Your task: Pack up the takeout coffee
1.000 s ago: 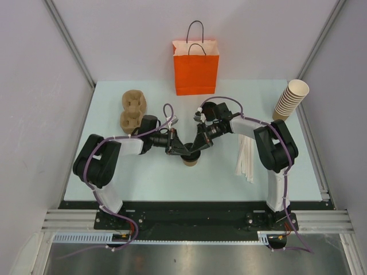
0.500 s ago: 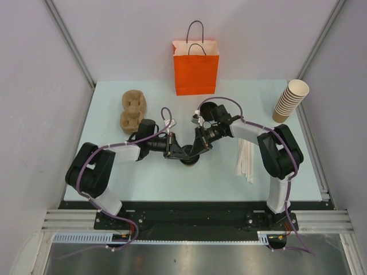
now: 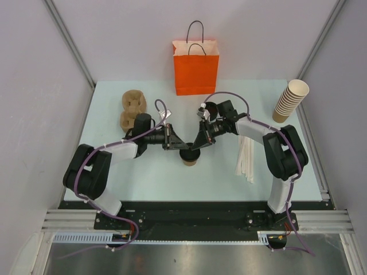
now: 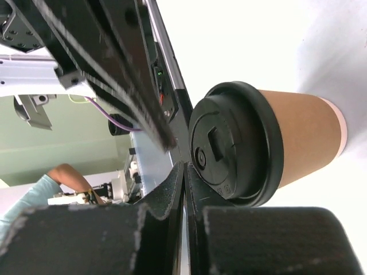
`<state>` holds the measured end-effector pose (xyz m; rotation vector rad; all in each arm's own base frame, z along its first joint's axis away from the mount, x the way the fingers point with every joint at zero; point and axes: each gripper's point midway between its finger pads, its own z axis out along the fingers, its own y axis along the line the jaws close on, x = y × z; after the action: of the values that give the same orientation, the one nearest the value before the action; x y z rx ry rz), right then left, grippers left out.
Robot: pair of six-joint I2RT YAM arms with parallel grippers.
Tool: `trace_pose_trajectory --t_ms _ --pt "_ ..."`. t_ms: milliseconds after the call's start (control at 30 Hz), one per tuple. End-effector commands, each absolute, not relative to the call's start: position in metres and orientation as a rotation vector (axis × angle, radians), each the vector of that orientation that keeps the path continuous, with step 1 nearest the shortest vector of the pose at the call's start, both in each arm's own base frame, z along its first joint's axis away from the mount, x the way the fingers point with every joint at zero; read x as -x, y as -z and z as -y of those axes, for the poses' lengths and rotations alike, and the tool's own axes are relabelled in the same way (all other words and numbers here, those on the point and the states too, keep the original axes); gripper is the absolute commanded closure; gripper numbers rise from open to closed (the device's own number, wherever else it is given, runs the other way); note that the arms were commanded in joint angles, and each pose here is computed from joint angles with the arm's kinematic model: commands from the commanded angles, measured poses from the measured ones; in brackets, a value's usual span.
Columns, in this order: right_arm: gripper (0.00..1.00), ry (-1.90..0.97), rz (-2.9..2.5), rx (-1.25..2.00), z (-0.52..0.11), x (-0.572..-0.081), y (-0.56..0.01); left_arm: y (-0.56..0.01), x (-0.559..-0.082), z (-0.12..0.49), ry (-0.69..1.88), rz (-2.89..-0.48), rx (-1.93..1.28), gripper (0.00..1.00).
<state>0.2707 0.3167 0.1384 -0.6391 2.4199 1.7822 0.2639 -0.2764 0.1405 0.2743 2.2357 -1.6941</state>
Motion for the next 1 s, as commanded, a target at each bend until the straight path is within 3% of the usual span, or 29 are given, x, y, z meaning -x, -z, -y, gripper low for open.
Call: trace_pose_trajectory --t_ms 0,333,967 --pt "0.94 -1.763 -2.343 0.679 -0.321 -0.272 -0.167 -0.156 -0.296 0.277 1.67 -2.153 -0.248 1.0" --pt "0.95 -1.698 -2.416 0.71 -0.333 -0.264 -0.142 -0.14 -0.307 0.285 1.644 -2.199 -0.193 1.0" --pt "0.98 -1.503 -2.699 0.692 -0.313 -0.251 -0.049 -0.045 -0.29 0.264 1.441 -2.55 0.009 1.0"
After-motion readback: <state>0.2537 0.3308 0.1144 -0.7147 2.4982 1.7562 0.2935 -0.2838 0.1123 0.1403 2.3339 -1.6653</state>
